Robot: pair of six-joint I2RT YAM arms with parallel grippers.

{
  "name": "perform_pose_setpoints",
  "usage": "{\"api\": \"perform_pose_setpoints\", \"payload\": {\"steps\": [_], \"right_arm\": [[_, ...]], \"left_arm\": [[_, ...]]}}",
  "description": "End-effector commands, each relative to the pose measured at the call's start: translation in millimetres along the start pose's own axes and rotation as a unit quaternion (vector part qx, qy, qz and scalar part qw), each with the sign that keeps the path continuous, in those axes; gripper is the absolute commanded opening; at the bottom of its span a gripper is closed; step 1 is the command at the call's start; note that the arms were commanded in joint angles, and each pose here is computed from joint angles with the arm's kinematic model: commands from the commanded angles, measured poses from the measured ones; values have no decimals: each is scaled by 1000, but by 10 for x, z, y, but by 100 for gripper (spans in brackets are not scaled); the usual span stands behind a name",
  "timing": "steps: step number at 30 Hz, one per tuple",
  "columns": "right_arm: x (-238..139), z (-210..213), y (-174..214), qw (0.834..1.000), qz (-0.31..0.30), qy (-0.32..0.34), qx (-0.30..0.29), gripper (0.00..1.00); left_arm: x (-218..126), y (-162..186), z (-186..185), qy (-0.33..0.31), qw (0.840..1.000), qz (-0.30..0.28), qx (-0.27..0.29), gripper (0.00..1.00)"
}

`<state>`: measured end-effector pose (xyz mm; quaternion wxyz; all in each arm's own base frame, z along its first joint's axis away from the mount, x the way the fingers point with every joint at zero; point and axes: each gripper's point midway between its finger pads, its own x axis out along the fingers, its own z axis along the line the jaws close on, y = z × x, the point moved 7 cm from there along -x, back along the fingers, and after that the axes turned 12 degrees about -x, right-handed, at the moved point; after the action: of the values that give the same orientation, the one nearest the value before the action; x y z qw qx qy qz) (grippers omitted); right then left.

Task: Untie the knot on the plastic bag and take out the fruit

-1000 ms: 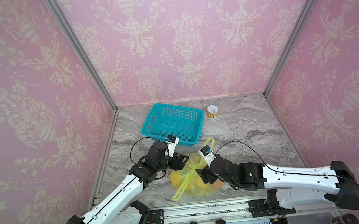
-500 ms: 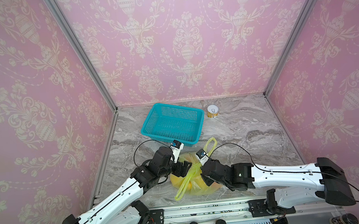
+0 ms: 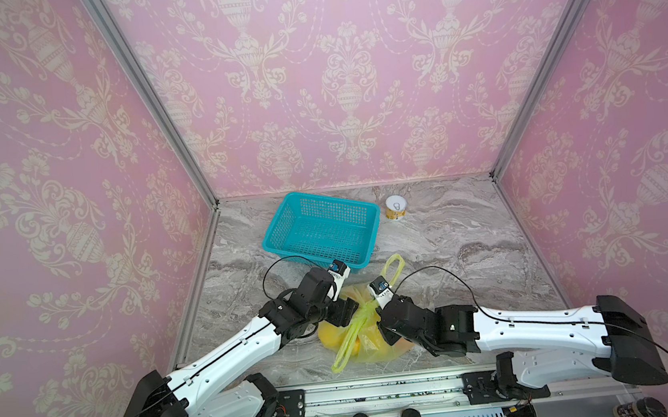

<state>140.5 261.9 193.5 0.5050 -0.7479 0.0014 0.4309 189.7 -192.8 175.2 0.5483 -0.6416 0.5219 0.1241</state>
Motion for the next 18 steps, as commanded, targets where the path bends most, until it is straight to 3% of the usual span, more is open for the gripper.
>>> {"api": "perform_pose_setpoints", "payload": {"steps": [1, 4, 8, 18], "right_arm": [[-52, -32, -31, 1000, -26, 12, 7, 0], [-47, -57, -5, 999, -28, 21, 9, 0], [-42, -93, 49, 999, -30, 32, 11, 0], [-77, -268, 207, 996, -33, 83, 30, 0]], "left_arm": [[-19, -78, -50, -1, 1000, -10, 20, 50], [-52, -107, -30, -11, 999, -26, 22, 22], [-102, -162, 68, -61, 996, -55, 20, 0], [-246, -210, 135, -89, 991, -103, 9, 0]]}}
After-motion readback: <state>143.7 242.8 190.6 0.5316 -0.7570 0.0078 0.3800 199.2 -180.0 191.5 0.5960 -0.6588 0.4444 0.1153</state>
